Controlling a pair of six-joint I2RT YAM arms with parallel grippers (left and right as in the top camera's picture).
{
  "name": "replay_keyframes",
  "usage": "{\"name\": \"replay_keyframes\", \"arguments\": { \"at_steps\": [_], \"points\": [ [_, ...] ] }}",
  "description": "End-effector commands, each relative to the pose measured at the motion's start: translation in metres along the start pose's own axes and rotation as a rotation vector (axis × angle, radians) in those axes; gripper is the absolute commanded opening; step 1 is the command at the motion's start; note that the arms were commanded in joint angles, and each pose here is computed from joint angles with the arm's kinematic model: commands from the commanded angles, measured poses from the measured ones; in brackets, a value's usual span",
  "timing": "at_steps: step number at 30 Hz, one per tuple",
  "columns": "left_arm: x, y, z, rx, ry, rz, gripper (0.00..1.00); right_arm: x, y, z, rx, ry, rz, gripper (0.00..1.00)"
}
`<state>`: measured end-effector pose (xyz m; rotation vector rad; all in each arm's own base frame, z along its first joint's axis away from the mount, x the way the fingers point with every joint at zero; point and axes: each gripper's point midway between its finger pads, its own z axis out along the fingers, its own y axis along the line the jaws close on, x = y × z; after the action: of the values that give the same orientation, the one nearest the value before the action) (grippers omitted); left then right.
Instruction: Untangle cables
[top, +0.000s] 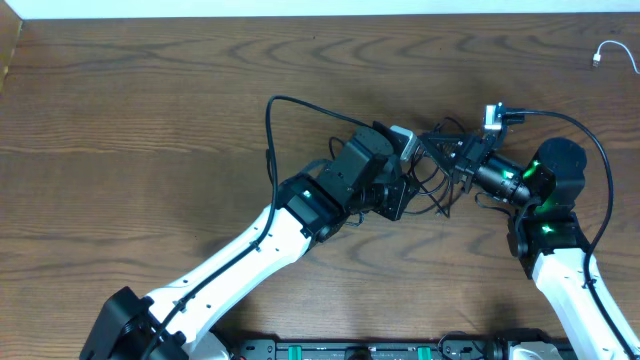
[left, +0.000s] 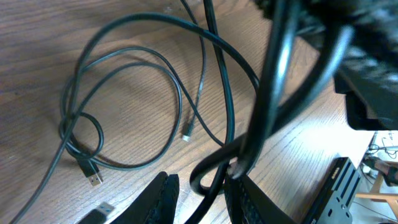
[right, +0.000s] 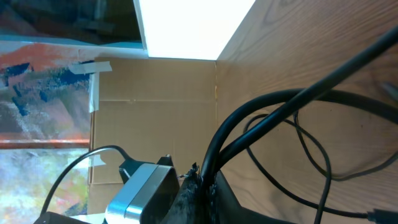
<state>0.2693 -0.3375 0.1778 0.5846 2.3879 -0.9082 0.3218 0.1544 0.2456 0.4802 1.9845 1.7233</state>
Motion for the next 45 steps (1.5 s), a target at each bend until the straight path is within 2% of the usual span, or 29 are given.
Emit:
{"name": "replay_keyframes", "arguments": {
  "at_steps": [1,6,14,20,23,25,31,40,45],
  "points": [
    [-0.008,0.008,0.000,-0.047,-0.030,0.014,0.30,0.003,0.007,-0.003,-0.021,0.028,0.021,0.01],
    [-0.016,0.025,-0.002,-0.151,-0.079,-0.005,0.19,0.006,0.008,-0.003,-0.025,0.046,0.027,0.01],
    [-0.027,0.050,-0.009,-0.293,-0.158,-0.081,0.15,0.013,0.010,-0.003,-0.033,0.086,0.055,0.01],
    [-0.024,0.049,-0.008,-0.289,-0.146,-0.081,0.17,0.008,0.009,-0.005,-0.030,0.067,0.048,0.01],
    [-0.025,0.063,-0.013,-0.364,-0.159,-0.086,0.26,0.007,0.009,-0.007,-0.031,0.067,0.049,0.01],
    [-0.029,0.073,-0.018,-0.424,-0.189,-0.086,0.37,0.010,0.009,-0.007,-0.036,0.086,0.049,0.01],
    [-0.033,0.070,-0.018,-0.402,-0.213,-0.141,0.39,0.010,0.010,-0.007,-0.036,0.088,0.049,0.01],
    [-0.056,0.058,-0.019,-0.346,-0.307,-0.134,0.40,0.016,0.011,-0.008,-0.044,0.124,0.050,0.01],
    [-0.054,0.059,-0.018,-0.350,-0.298,-0.134,0.41,0.027,0.014,-0.010,-0.055,0.184,0.072,0.01]
  ]
}}
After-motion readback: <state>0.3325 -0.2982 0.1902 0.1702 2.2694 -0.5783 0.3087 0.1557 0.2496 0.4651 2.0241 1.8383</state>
